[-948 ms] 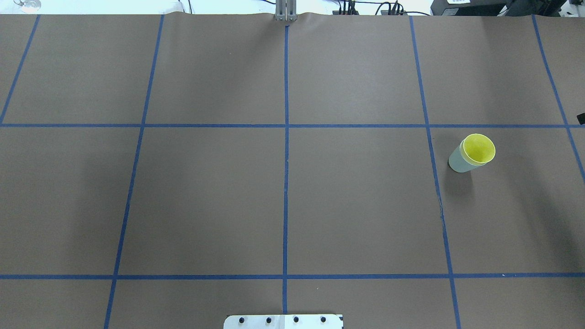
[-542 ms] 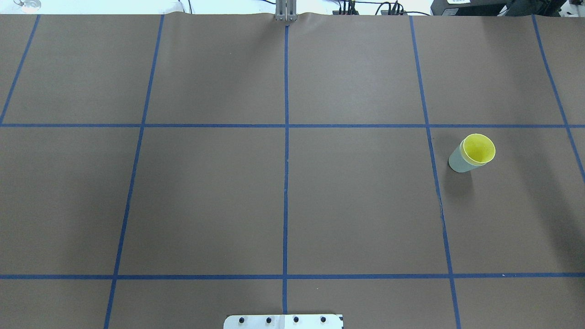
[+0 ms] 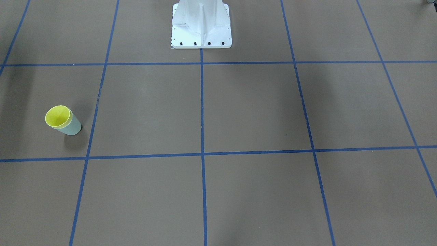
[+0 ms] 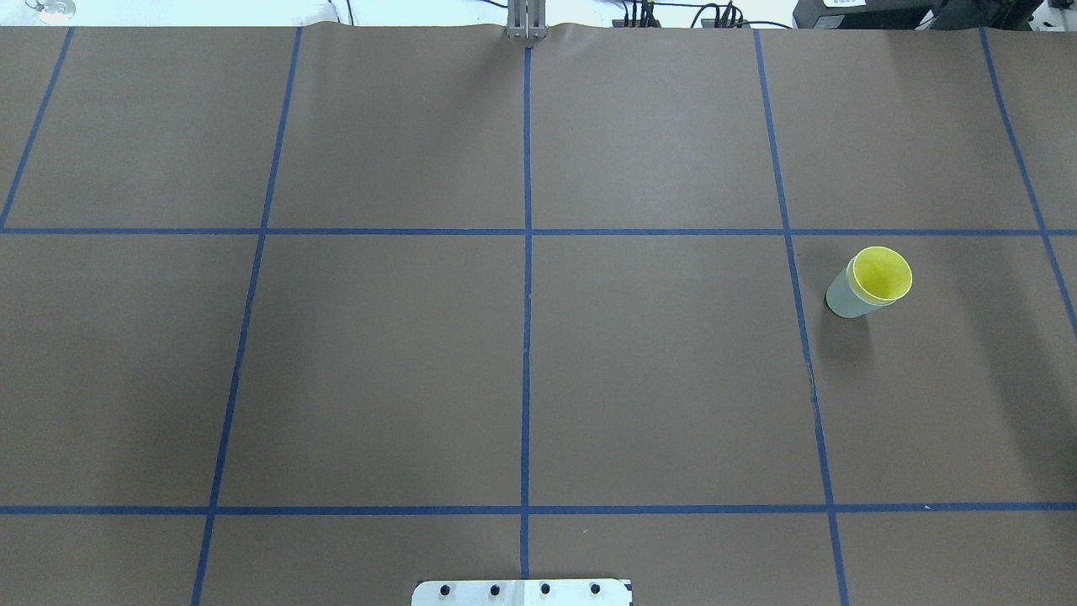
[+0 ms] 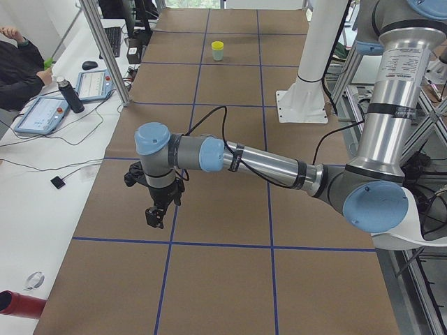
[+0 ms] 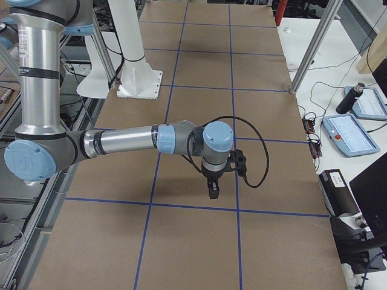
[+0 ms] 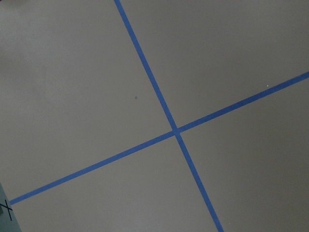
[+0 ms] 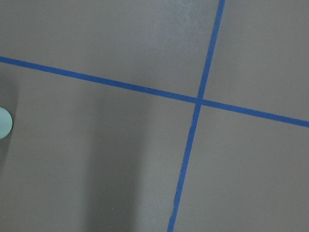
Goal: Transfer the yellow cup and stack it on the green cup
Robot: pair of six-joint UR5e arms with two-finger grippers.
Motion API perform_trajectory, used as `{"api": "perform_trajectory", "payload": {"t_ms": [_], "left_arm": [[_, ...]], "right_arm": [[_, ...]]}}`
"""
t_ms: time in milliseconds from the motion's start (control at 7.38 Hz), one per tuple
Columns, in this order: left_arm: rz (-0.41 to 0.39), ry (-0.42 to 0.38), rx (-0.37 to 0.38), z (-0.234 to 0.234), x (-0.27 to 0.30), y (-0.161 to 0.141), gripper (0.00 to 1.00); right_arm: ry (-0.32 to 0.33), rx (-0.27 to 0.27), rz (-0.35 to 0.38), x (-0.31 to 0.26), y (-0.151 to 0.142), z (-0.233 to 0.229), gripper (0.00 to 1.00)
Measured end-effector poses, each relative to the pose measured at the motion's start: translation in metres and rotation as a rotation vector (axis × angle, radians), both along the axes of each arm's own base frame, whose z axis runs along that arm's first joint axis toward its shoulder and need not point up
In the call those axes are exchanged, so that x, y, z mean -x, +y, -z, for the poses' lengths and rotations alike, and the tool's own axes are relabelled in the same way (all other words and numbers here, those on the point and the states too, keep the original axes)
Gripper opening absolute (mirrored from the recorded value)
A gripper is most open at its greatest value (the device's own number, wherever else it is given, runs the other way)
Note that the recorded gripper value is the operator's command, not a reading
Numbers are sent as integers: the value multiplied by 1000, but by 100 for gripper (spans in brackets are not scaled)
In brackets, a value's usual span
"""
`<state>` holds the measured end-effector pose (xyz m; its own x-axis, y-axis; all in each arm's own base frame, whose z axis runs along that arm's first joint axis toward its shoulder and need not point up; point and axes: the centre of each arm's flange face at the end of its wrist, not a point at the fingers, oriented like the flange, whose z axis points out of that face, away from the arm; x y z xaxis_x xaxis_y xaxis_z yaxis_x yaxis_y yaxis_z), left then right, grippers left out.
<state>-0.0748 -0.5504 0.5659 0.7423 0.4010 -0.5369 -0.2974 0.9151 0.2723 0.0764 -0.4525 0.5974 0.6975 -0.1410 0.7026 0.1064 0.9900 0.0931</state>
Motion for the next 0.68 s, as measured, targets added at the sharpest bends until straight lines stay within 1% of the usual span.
{"api": "perform_trajectory", "payload": {"t_ms": [135, 406, 677], "left_arm": [[-2, 2, 21, -16, -2, 5, 100], [-6, 5, 53, -56, -6, 15, 100], [-4, 7, 70, -75, -6, 24, 100]], "right_arm": [[0, 17, 0, 0, 4, -5, 99], [1, 33, -3, -1, 9, -10, 99], [1, 39, -9, -1, 9, -11, 99]]}}
